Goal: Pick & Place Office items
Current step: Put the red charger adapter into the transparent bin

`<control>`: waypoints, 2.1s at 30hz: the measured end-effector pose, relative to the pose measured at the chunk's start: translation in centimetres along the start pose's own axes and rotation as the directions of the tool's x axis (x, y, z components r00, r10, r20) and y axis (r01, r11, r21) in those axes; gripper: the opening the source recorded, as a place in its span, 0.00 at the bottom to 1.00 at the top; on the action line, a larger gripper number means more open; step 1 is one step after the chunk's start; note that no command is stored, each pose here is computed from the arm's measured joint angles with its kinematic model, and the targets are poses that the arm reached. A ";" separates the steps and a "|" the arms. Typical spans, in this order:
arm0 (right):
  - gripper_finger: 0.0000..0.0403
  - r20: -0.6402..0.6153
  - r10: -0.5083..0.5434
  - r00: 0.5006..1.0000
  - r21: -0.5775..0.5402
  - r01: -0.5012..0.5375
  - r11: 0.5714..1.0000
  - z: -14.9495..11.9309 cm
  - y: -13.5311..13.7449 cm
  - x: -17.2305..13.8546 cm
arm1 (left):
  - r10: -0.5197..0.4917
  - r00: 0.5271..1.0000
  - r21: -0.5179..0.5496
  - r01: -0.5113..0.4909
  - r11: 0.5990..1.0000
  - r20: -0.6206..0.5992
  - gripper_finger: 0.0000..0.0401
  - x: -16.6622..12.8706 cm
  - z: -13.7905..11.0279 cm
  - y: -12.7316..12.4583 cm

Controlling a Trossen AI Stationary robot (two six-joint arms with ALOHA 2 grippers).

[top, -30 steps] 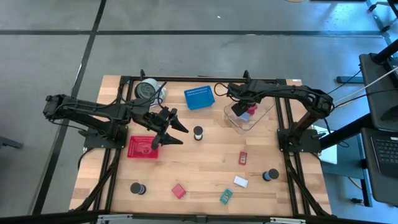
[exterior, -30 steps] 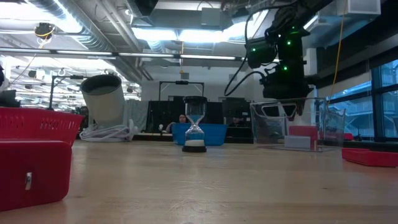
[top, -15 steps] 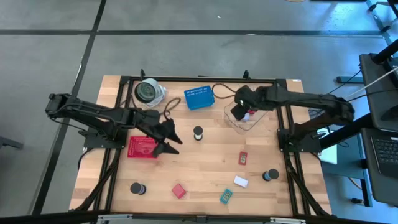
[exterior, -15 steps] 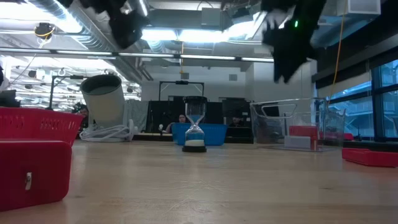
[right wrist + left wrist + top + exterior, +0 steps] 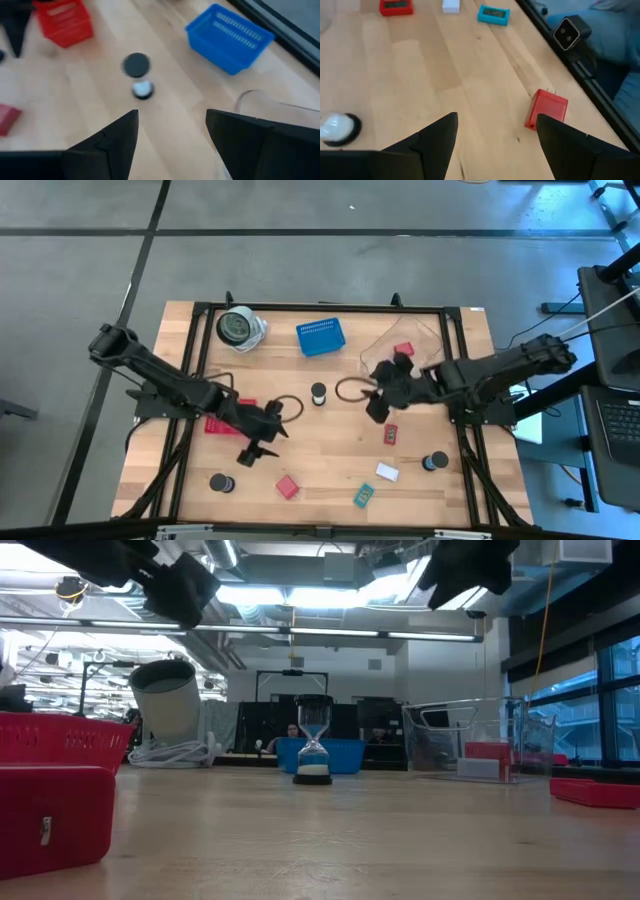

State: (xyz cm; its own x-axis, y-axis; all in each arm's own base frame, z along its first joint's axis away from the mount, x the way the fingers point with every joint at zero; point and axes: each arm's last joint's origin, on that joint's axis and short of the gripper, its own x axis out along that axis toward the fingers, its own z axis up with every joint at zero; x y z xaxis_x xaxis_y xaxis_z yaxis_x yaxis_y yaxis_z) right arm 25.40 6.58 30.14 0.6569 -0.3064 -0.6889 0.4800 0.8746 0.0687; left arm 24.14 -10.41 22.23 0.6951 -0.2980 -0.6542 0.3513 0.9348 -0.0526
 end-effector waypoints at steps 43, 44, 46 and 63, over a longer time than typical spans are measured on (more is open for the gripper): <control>0.75 0.027 0.174 0.984 0.279 -0.175 0.944 -2.7 7.3 4.9 | -0.176 0.983 0.413 0.179 0.893 -0.044 0.77 10.8 -3.7 -6.5; 0.75 0.028 0.174 0.984 0.285 -0.174 0.942 -2.6 7.3 4.9 | -0.161 0.986 0.416 0.168 0.894 -0.051 0.76 11.0 -3.9 -6.5; 0.75 0.032 0.169 0.985 0.289 -0.171 0.942 -2.7 7.3 4.9 | -0.147 0.987 0.415 0.161 0.895 -0.066 0.76 11.4 -4.3 -6.4; 0.75 0.038 0.171 0.985 0.289 -0.175 0.941 -2.6 7.4 4.9 | -0.153 0.985 0.342 0.170 0.924 -0.078 0.51 11.4 -4.6 -7.2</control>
State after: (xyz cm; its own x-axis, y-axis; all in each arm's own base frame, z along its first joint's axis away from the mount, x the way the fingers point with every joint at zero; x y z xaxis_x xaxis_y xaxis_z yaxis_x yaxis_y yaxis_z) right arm 30.61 12.54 25.40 0.7509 -0.1664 -0.6391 0.5049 0.7684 0.3932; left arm 26.63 -19.60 11.65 0.5826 -0.4213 -0.6951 0.6574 0.7471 0.0982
